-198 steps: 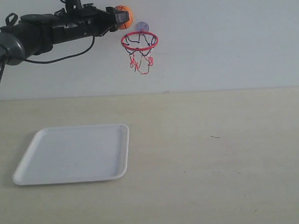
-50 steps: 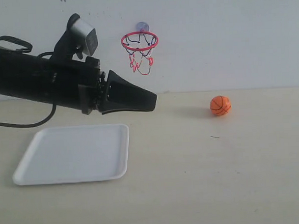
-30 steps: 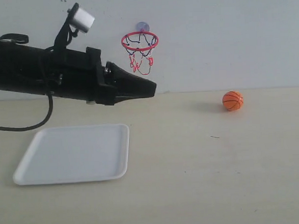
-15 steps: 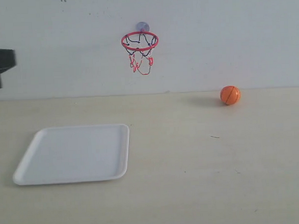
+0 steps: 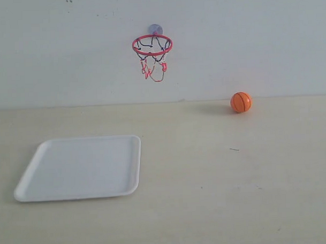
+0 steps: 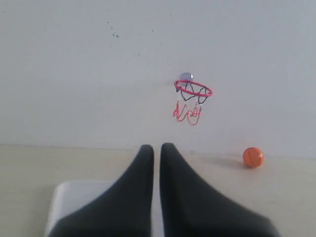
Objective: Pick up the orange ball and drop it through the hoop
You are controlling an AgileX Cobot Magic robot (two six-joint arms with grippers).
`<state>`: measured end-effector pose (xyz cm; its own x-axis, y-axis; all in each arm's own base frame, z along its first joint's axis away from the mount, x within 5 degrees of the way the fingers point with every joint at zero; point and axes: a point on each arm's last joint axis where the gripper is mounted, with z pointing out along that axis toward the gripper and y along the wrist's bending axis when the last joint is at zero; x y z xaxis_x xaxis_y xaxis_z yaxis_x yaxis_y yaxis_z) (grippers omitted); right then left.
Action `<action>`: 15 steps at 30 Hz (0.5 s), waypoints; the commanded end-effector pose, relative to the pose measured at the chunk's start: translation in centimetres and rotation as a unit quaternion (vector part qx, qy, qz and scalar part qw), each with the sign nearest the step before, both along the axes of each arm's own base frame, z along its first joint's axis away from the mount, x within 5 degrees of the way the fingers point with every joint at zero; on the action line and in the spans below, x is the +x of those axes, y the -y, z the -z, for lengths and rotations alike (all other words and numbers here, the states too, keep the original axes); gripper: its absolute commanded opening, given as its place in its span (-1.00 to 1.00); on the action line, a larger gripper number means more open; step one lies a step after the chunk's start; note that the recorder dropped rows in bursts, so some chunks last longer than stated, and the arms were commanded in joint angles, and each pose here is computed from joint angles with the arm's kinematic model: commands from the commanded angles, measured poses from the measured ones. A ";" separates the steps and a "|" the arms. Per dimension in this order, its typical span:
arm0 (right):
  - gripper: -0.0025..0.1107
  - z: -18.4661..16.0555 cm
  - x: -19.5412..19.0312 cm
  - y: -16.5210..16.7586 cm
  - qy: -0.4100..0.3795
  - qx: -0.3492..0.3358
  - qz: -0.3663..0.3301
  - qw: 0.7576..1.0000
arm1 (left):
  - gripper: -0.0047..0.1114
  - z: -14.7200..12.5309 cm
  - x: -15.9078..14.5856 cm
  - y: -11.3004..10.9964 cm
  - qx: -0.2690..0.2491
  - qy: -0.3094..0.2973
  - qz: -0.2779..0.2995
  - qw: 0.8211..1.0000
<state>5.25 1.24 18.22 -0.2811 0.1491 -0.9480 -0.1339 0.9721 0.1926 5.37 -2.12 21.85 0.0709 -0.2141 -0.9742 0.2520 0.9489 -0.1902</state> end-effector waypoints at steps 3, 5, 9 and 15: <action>-0.96 -0.2 0.0 0.0 0.009 0.000 0.000 1.000 | -0.85 -1.2 -0.2 -0.5 -0.226 -0.029 0.004 0.974; -0.96 -0.2 0.0 0.0 0.009 0.000 0.000 1.000 | -0.85 -1.1 -0.1 -0.9 -0.321 -0.045 -0.003 0.946; -0.96 -0.2 0.0 0.0 0.009 0.000 0.000 1.000 | -0.85 -0.9 0.0 -1.5 -0.313 -0.044 -0.041 0.948; -0.96 -0.2 0.0 0.0 0.009 0.000 0.000 1.000 | -0.85 1.0 0.2 -1.6 0.027 -0.054 -0.088 0.994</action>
<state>5.26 1.23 18.24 -0.2787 0.1495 -0.9487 -0.1339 0.9721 0.1926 5.47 -0.56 22.04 0.0498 -0.3762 -0.9252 0.0857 0.9245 -0.3713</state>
